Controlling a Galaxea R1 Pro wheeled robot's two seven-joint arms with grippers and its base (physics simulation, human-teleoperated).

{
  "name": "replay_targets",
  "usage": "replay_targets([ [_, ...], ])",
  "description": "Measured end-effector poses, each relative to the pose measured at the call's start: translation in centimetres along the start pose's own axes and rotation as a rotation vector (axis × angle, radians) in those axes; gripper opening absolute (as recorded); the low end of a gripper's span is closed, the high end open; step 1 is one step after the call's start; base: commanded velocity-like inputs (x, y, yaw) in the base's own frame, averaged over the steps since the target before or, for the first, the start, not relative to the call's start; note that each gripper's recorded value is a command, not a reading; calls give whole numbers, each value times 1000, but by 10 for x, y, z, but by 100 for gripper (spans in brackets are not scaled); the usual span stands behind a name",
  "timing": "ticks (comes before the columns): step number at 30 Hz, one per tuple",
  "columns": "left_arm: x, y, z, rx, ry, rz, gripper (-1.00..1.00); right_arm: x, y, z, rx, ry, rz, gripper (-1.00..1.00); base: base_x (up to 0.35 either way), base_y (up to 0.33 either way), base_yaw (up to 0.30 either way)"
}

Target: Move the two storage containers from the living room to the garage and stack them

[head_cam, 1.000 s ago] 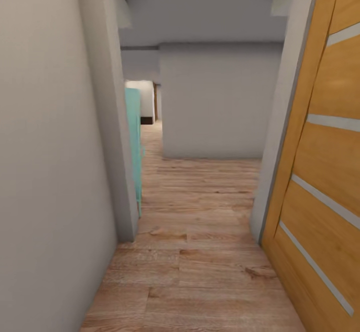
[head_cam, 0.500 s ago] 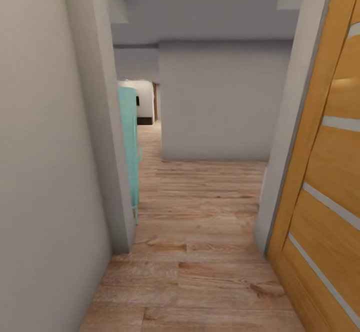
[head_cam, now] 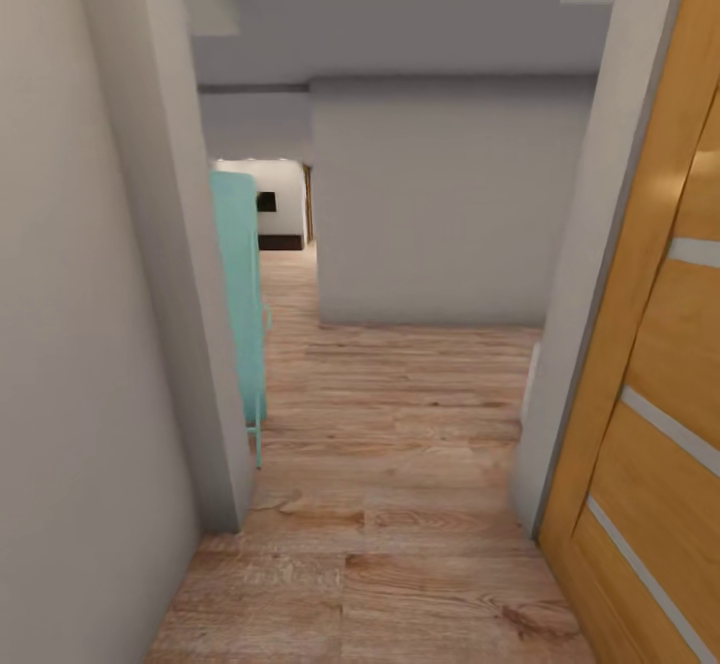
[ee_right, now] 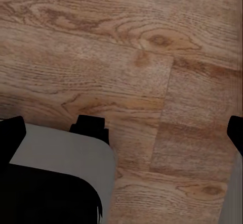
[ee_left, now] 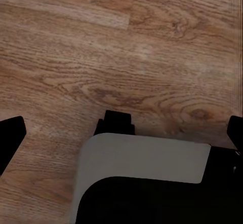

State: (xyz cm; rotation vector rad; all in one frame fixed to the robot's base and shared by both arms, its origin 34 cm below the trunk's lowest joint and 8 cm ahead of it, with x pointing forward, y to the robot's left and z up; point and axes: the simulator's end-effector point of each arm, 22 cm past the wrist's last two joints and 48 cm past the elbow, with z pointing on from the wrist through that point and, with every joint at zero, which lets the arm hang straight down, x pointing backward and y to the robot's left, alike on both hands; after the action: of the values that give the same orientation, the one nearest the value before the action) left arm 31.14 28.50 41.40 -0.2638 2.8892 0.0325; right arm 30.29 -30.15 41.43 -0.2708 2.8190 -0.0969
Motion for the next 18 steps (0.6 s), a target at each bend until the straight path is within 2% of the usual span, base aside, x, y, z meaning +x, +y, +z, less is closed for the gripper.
replay_targets([
  [18,0,0,0,0,0,0,100,1,0,0,-1,5,-1,100,327,-89,0],
])
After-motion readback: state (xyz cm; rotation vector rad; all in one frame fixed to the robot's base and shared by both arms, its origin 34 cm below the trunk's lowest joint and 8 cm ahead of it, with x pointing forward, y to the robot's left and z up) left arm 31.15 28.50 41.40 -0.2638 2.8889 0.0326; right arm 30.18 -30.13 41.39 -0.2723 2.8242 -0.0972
